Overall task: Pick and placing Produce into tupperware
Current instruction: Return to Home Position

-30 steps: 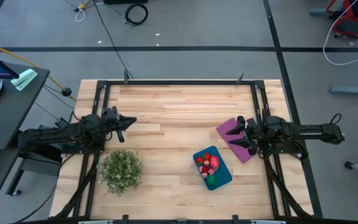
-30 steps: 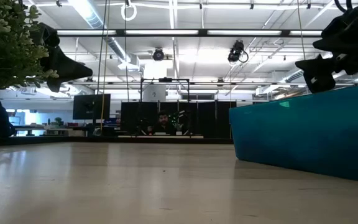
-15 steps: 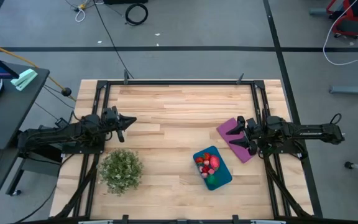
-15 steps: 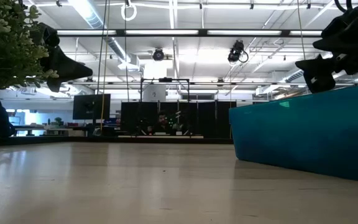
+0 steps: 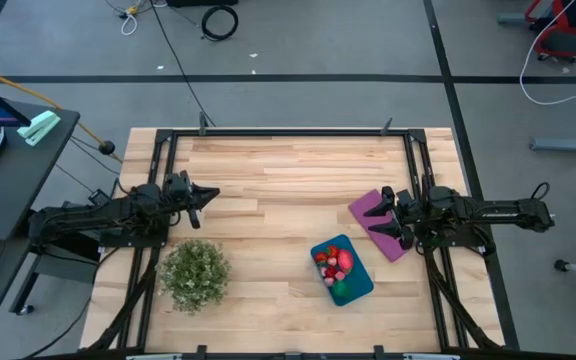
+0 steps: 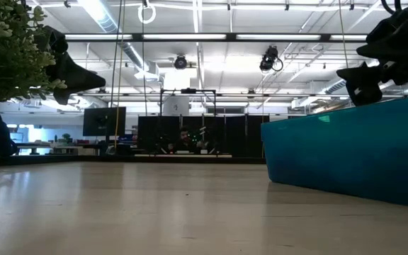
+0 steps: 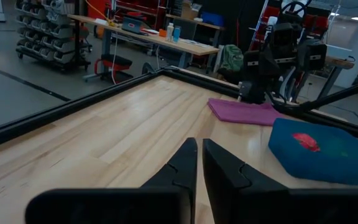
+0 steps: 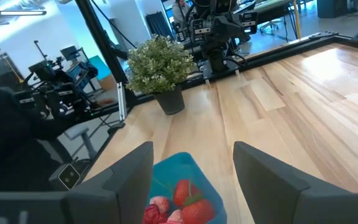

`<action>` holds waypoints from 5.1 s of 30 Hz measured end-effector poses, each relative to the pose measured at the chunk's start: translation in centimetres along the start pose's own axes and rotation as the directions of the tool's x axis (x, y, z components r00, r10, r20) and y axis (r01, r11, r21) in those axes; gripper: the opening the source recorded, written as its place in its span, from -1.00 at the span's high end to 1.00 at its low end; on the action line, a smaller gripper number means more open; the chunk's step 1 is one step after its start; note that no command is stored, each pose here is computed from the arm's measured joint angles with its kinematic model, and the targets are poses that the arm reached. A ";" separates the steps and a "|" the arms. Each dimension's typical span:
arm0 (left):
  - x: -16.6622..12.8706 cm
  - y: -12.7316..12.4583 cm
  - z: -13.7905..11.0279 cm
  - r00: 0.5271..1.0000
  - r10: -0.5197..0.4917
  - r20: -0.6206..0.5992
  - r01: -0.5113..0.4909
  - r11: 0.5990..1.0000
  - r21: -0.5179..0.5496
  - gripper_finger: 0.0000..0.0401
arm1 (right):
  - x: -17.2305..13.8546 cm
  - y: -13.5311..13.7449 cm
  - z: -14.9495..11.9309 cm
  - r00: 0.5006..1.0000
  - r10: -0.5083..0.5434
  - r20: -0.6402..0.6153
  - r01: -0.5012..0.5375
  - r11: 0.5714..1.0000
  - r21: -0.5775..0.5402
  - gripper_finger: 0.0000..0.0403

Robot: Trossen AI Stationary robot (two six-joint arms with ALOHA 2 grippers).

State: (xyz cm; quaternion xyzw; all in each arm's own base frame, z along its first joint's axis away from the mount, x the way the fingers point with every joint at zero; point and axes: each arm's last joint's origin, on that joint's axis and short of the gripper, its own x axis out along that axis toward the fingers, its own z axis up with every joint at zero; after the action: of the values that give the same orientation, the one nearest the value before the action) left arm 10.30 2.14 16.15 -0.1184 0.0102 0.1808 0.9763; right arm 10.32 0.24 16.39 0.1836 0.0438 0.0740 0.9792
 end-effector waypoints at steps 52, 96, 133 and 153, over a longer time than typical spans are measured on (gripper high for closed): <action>0.0 0.0 0.0 1.000 0.000 0.000 0.000 1.000 0.000 0.85 | 0.0 0.0 0.0 1.000 0.000 0.000 0.000 1.000 0.000 -0.14; 0.0 0.0 0.0 1.000 0.000 0.000 0.000 1.000 0.000 0.85 | 0.0 0.0 0.0 1.000 0.000 0.000 0.000 1.000 0.000 -0.14; 0.0 0.0 0.0 1.000 0.000 -0.001 0.000 1.000 0.000 0.88 | 0.0 0.0 0.0 1.000 0.000 0.000 0.000 1.000 0.000 -0.14; 0.0 0.0 0.0 1.000 0.000 -0.001 0.000 1.000 0.000 0.88 | 0.0 0.0 0.0 1.000 0.000 0.000 0.000 1.000 0.000 -0.14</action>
State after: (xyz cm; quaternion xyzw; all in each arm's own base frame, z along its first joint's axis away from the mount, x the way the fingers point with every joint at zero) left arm 10.30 2.14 16.13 -0.1184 0.0105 0.1808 0.9763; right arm 10.32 0.24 16.39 0.1836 0.0438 0.0742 0.9792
